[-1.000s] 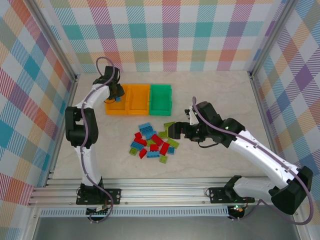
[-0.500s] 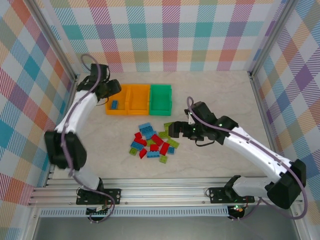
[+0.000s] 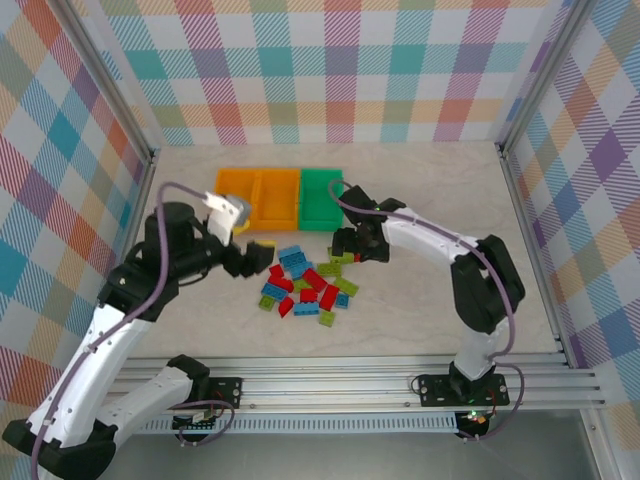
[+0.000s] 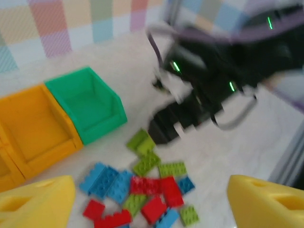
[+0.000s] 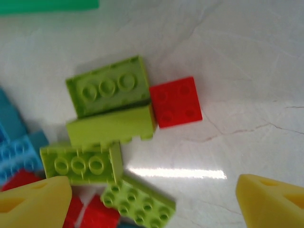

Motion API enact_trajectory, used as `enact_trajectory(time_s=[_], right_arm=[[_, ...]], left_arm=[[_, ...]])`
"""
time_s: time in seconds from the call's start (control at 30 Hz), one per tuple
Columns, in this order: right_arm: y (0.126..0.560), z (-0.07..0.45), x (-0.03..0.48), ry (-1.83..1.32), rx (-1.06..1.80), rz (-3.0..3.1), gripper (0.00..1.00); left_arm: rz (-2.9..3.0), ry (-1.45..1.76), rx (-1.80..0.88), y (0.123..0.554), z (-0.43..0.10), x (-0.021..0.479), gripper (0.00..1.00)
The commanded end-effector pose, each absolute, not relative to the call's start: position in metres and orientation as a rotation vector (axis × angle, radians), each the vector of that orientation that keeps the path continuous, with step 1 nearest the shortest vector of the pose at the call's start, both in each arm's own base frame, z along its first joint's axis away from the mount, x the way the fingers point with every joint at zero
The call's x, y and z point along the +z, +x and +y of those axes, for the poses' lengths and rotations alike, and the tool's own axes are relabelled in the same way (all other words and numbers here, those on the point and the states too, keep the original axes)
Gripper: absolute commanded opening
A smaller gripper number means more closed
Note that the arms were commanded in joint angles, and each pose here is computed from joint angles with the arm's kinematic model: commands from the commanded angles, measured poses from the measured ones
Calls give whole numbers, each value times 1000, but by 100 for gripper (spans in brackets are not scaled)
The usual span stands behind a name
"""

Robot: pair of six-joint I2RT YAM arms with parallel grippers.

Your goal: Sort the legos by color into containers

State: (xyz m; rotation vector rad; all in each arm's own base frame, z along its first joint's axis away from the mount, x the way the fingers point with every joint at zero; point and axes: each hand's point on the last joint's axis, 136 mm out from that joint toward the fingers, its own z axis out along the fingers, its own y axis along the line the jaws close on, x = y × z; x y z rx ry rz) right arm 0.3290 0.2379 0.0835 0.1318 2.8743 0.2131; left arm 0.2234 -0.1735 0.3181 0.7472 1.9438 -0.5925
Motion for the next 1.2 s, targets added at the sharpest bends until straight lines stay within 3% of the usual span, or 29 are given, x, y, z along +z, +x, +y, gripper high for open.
enact_trajectory(time_s=[0.0,0.27,0.4,0.5,0.67,0.73,0.8,0.9,1.17], right_arm=[[340,229,80,408,105,2883,87],[327,266,46,795,328,2965,85],[324,270,35,921,355,2963,78],[322,270,30,957,340,2976,65],[322,267,25,995,311,2963,33],[323,265,26,990,306,2954,30],[324,263,28,983,304,2948,35],[326,261,33,963,325,2936,60],[337,262,22,1018,409,2920,80]], left_arm=[[1808,1147,-548,190,-184,275,95],[1643,1268,-452,182,-183,240,100],[1607,1248,-419,182,-180,242,100],[1607,1236,-405,184,-179,242,100],[1608,1224,-402,186,-179,241,100],[1611,1223,-404,186,-179,240,100],[1612,1221,-404,187,-179,240,100],[1615,1217,-399,188,-179,239,100],[1626,1216,-415,189,-181,238,100]])
